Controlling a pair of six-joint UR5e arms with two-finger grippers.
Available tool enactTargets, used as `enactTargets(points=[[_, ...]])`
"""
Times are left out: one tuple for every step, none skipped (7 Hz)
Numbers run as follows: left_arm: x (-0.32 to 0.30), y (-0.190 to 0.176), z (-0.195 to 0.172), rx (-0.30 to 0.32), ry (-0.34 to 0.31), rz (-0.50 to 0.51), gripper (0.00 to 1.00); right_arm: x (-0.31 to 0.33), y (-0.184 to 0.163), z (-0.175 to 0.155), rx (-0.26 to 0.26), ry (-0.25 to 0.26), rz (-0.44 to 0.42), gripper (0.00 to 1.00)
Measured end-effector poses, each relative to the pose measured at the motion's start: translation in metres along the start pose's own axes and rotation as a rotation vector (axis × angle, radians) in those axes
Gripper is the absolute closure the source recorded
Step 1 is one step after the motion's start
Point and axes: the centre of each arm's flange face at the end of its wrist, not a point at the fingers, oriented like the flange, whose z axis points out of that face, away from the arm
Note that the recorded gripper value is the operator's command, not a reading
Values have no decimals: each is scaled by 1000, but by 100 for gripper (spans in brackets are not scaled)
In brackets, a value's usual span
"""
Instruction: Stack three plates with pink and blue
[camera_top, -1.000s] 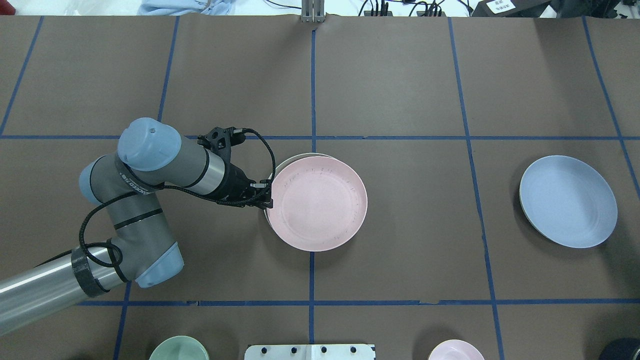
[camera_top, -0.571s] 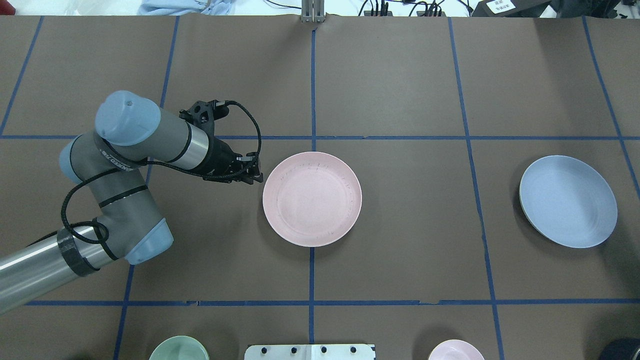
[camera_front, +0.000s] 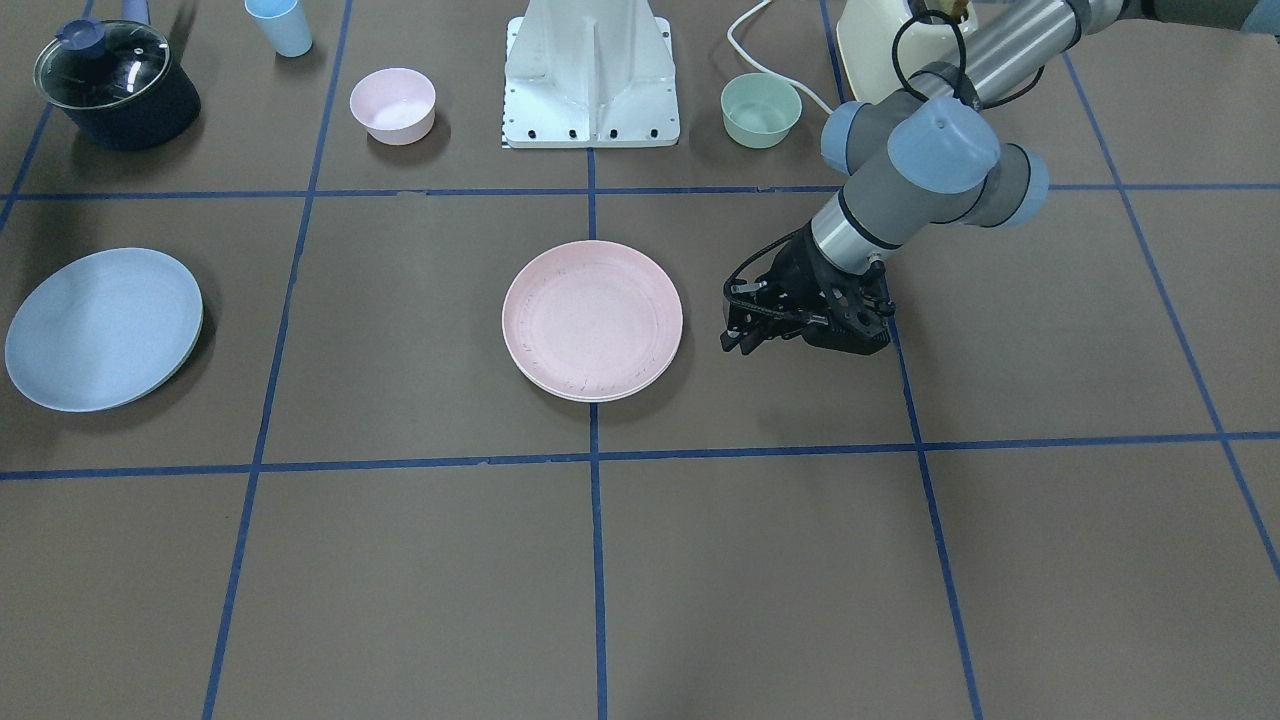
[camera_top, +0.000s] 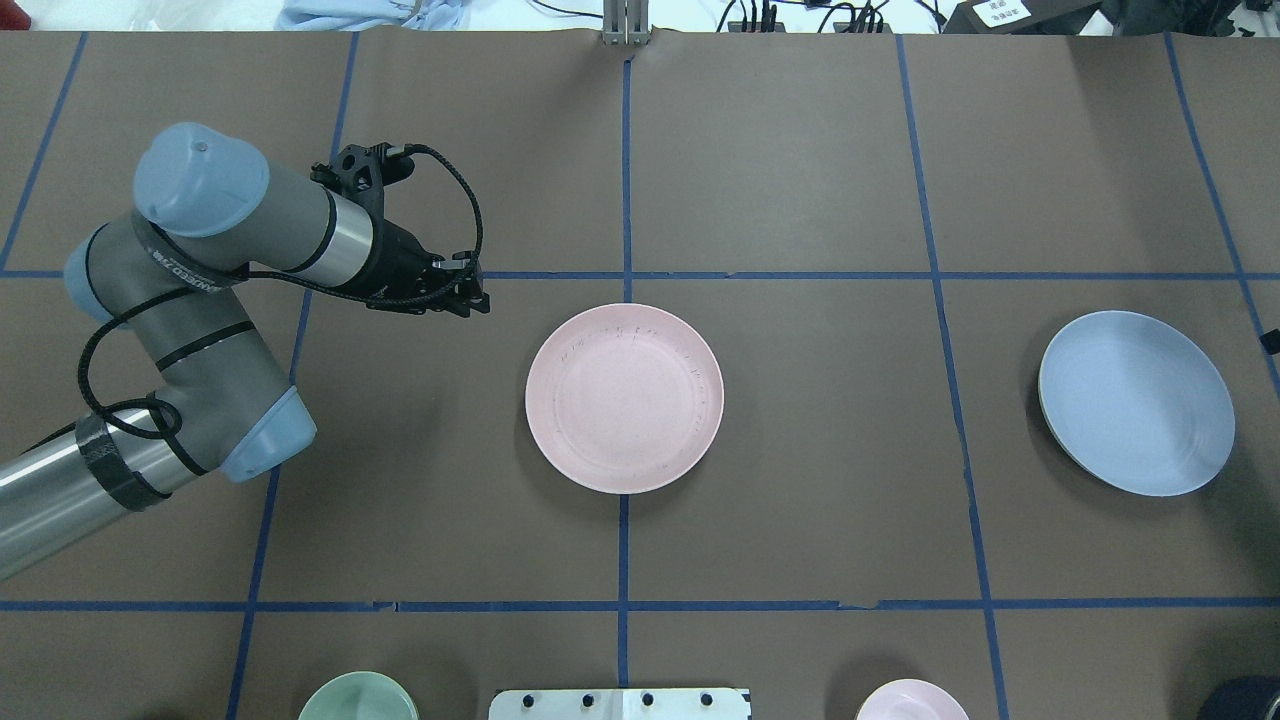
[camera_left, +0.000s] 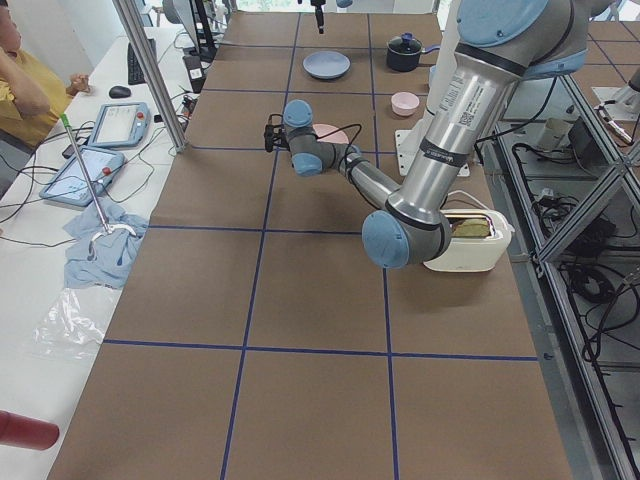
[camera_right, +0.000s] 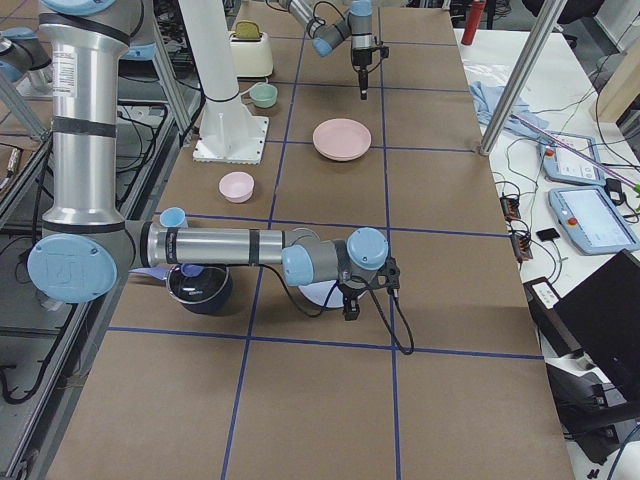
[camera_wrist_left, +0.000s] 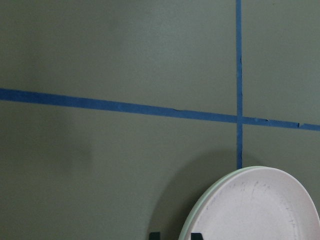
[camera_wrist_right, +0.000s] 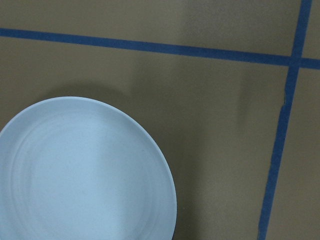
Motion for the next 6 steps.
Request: enactTargets(points=[[-1, -2, -1, 4, -3, -2, 65, 6, 1, 17, -11, -2, -2, 1], [0, -3, -2, 5, -6, -3, 65, 13, 1, 33, 0, -8, 5, 1], [1, -3, -2, 6, -6, -4, 65, 14, 1, 46, 25, -18, 30, 1], [1, -3, -2, 7, -7, -4, 64, 15, 1, 56, 43, -28, 42, 1], [1, -3, -2, 8, -7, -4, 64, 17, 2, 64, 52, -34, 38, 1], [1, -3, -2, 8, -7, -5, 64, 14, 2, 71, 49, -37, 28, 1]])
